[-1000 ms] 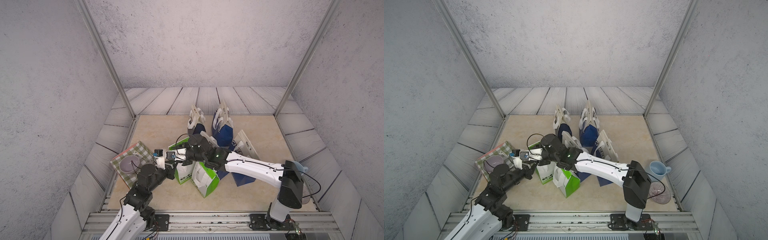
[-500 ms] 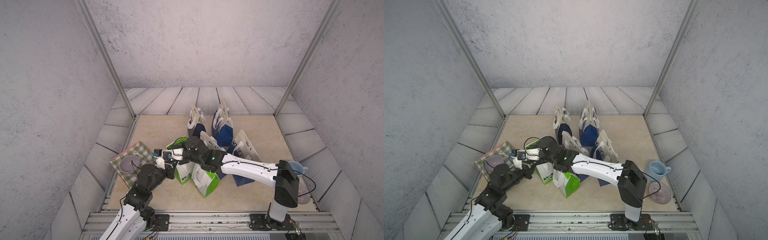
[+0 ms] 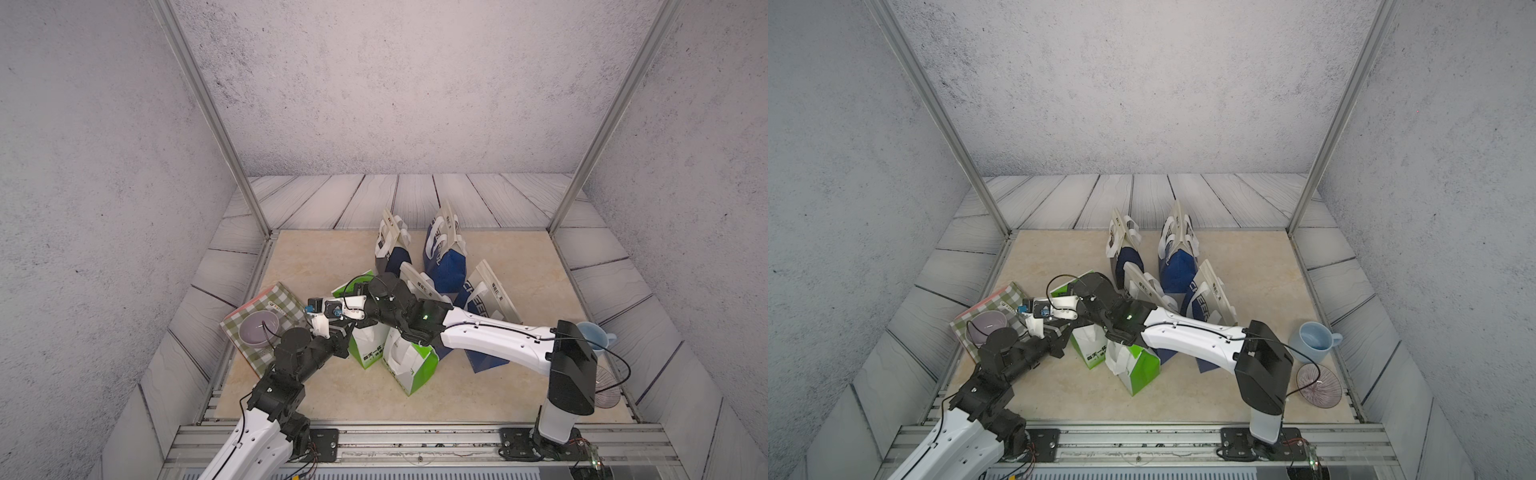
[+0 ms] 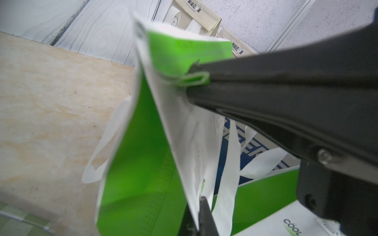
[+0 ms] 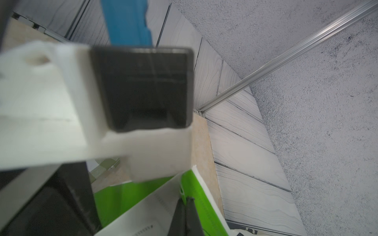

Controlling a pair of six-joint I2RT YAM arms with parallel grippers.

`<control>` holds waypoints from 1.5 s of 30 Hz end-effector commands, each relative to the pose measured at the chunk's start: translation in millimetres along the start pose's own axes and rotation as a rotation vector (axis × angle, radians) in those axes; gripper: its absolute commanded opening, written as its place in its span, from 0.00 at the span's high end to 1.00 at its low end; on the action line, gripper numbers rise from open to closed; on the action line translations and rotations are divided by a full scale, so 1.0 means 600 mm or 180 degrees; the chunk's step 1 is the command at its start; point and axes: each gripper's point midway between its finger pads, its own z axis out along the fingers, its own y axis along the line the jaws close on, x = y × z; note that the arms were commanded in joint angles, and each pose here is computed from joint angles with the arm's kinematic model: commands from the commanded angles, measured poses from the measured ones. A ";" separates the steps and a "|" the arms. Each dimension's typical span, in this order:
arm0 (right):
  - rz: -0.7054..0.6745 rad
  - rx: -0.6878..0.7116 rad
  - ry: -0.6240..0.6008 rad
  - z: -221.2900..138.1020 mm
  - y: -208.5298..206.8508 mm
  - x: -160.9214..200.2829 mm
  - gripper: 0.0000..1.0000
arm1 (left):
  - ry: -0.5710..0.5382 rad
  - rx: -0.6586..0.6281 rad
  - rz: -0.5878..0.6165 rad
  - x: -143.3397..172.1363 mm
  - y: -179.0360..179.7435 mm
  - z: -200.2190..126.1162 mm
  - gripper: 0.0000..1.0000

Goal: Open the takeout bag
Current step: Open the takeout bag at the center of the board.

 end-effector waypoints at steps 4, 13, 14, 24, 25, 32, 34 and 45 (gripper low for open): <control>0.0408 0.0072 -0.0032 -0.001 -0.024 -0.013 1.00 | -0.0149 0.0218 0.0100 -0.031 -0.032 -0.009 1.00; 0.0814 -0.0069 -0.0067 -0.012 -0.039 -0.027 1.00 | -0.0161 0.0208 0.0096 -0.031 -0.032 -0.012 1.00; 0.0844 -0.0091 -0.0073 -0.014 -0.040 -0.029 1.00 | -0.0164 0.0209 0.0100 -0.032 -0.032 -0.012 1.00; 0.0948 -0.0219 0.0025 -0.023 -0.057 -0.031 1.00 | -0.0148 0.0186 0.0106 -0.029 -0.030 -0.014 1.00; 0.0932 -0.0242 0.0036 -0.024 -0.058 -0.030 1.00 | -0.0154 0.0161 0.0113 -0.030 -0.028 -0.015 1.00; 0.0927 -0.0297 0.0109 -0.029 -0.065 -0.030 1.00 | -0.0168 0.0107 0.0122 -0.029 -0.023 -0.018 1.00; 0.0961 -0.0337 0.0115 -0.030 -0.067 -0.032 1.00 | -0.0152 0.0104 0.0117 -0.028 -0.022 -0.017 1.00; 0.1076 -0.0408 0.0144 -0.043 -0.085 -0.039 1.00 | -0.0100 0.0087 0.0122 -0.023 -0.020 -0.013 1.00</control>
